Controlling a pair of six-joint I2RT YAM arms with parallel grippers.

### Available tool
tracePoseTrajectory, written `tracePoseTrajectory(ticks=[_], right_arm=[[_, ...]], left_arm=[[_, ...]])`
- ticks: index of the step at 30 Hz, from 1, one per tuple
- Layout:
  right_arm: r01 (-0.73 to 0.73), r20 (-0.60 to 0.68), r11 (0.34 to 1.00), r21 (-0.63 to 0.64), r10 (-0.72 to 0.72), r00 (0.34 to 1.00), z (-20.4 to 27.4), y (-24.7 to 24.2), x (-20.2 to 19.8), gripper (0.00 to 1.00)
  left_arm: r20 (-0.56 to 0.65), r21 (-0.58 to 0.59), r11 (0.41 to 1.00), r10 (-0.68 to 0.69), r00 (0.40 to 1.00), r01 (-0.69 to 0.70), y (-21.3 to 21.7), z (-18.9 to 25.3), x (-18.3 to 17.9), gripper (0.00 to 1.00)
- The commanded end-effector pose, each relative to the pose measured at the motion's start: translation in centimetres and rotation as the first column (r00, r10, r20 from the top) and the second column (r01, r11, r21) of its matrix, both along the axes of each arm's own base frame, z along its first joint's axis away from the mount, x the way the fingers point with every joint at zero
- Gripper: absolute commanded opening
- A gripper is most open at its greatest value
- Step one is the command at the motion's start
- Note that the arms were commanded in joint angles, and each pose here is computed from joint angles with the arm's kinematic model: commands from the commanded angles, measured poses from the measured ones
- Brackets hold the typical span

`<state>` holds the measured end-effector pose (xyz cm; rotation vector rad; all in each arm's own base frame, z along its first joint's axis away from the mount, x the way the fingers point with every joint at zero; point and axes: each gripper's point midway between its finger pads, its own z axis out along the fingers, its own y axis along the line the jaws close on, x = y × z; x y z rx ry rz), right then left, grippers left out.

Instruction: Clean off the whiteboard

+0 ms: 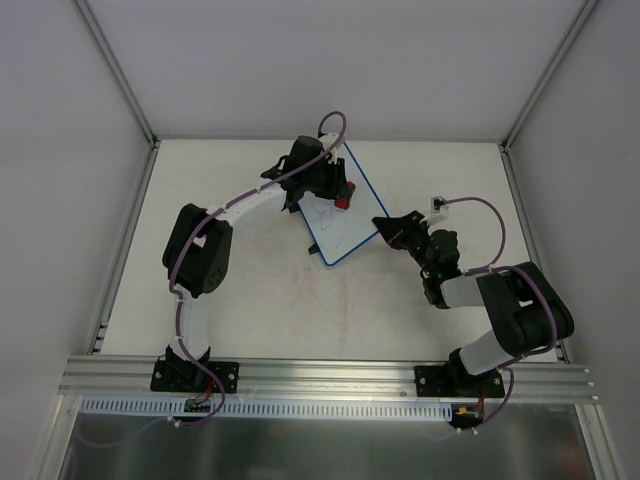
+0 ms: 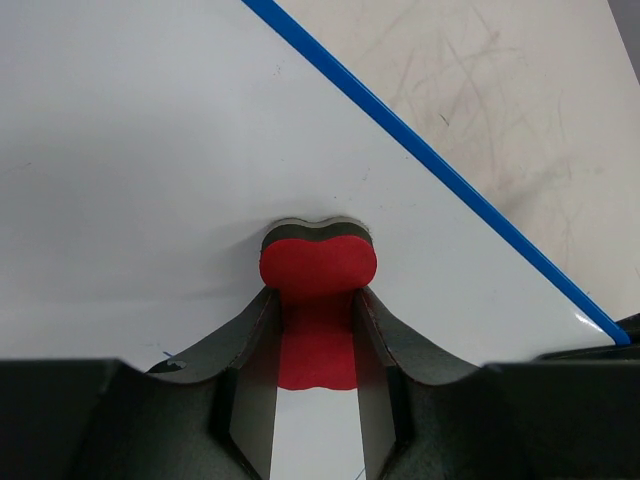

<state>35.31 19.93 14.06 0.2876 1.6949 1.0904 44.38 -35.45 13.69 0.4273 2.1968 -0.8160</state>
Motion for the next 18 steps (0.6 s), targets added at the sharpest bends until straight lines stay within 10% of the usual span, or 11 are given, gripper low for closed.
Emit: tracePoseTrajectory(ticks=[1,18], right_arm=[[-0.067,0.098,0.998,-0.019,0.069,0.993,1.7,1.3,-0.5,0.00],[-0.061,0.098,0.998,-0.016,0.063,0.993,1.7,1.1,-0.5,0.00]], left_arm=[[-0.088,0.010,0.999,-0.035,0.996,0.036,-0.8,-2.5,-2.3,0.00],[-0.411,0.043,0.885,0.439,0.799,-0.464,10.8,-9.3,0.8,0.00]])
